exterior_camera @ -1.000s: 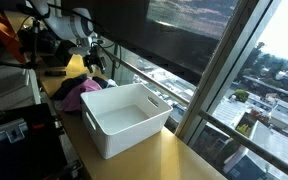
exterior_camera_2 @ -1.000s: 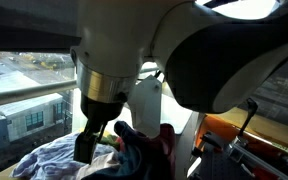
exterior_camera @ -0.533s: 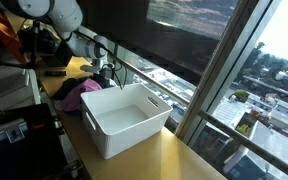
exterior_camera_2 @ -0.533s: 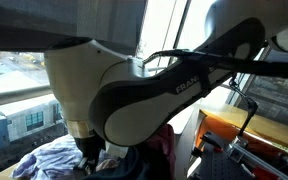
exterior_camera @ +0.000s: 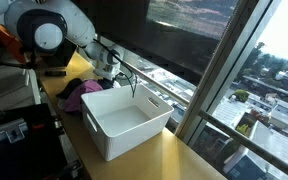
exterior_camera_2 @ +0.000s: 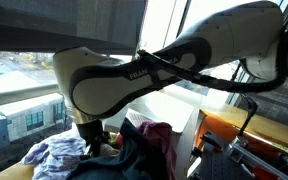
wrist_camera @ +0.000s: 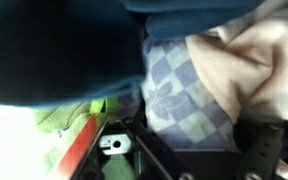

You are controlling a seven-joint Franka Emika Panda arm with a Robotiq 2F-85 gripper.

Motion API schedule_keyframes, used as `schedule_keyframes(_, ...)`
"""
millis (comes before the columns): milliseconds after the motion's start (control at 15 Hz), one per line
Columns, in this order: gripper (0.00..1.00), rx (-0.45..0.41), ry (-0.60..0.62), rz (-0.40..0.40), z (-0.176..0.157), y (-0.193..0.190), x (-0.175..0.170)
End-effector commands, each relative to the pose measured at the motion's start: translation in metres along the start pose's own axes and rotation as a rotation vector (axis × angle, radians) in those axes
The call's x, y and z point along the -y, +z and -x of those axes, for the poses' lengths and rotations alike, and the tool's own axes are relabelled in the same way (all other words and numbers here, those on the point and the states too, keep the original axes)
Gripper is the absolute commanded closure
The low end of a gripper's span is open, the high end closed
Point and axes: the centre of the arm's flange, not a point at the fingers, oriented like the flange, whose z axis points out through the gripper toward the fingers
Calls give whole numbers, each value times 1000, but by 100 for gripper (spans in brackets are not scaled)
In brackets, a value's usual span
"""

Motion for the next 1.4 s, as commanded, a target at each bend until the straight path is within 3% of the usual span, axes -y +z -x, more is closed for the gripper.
schedule_keyframes(0, 77, 17, -54, -44, -29, -6, -17)
schedule_keyframes(200, 98, -26, -119, -40, 1, -31, -9)
schedule_keyframes(467, 98, -116, -222, -9, 47, -76, 16)
schedule_keyframes(733, 100, -212, -288, -2, 81, -126, 14)
schedule_keyframes(1067, 100, -306, -302, 20, 128, -174, -14)
schedule_keyframes(1333, 100, -383, -266, 3, 167, -221, -57)
